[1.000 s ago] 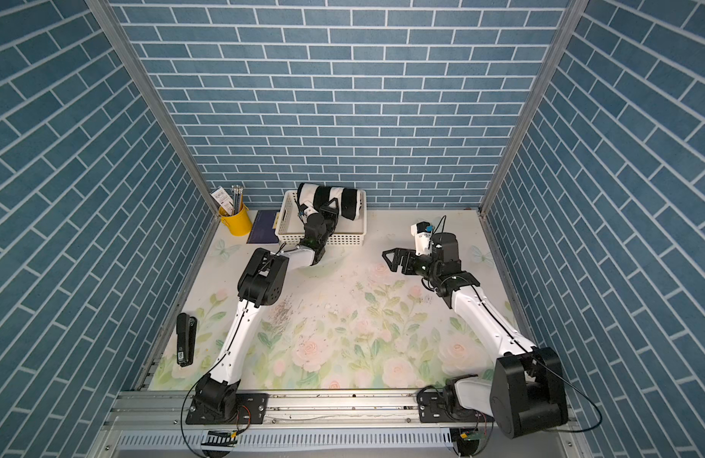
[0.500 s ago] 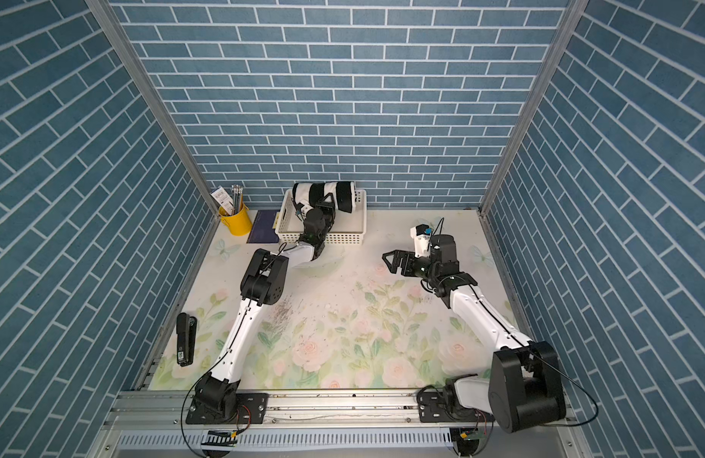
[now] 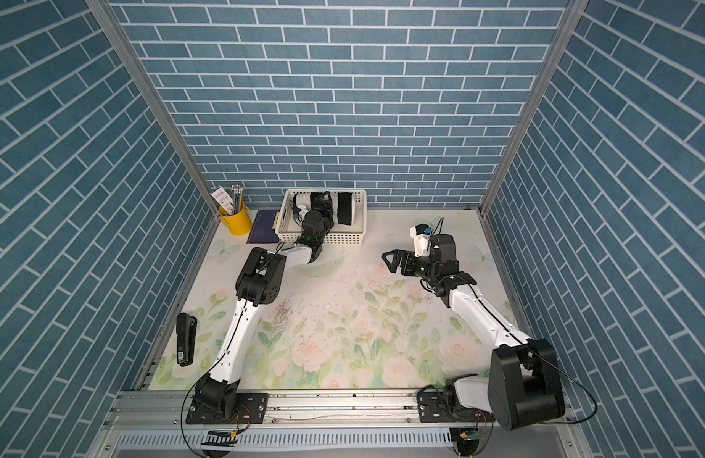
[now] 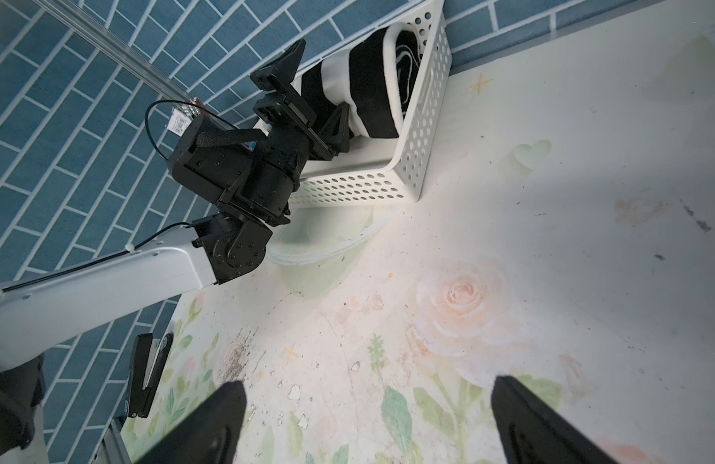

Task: Roll up the pillowcase
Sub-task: Place the pillowcase in the bin.

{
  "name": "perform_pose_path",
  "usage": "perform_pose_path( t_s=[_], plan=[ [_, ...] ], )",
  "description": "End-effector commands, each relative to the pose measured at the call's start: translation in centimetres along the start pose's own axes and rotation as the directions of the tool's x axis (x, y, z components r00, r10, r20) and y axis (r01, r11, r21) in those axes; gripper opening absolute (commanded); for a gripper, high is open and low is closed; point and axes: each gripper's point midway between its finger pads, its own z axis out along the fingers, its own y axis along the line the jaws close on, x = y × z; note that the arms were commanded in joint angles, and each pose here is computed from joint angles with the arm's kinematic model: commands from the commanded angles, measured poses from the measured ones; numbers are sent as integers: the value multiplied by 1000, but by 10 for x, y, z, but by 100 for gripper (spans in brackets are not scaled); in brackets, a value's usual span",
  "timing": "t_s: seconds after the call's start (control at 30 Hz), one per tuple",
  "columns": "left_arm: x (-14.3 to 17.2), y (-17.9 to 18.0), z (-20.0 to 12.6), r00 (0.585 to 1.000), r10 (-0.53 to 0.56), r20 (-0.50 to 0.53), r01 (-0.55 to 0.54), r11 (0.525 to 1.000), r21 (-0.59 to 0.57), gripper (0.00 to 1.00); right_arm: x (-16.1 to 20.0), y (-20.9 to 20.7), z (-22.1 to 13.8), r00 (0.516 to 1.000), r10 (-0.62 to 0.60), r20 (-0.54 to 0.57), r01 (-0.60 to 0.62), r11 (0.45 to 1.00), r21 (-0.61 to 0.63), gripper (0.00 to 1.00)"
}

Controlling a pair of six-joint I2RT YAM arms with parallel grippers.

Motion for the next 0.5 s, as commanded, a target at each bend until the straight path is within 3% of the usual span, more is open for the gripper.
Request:
perform_pose_path(
  t_s=[0.0, 0.27, 0.47],
  plan=[
    [-2, -23, -10, 1000, 17, 12, -17, 1000, 5, 100, -9, 4, 0, 1000, -6, 25, 6, 1000, -6, 100],
    [9, -84, -52, 998, 64, -24, -63, 997, 36, 100, -26, -1, -6, 993, -75, 87, 70, 996, 61, 100],
    [11, -128, -104, 951, 292, -105, -290, 956, 36, 100, -46, -30, -28, 957, -183, 224, 118, 954, 275, 100]
  ],
)
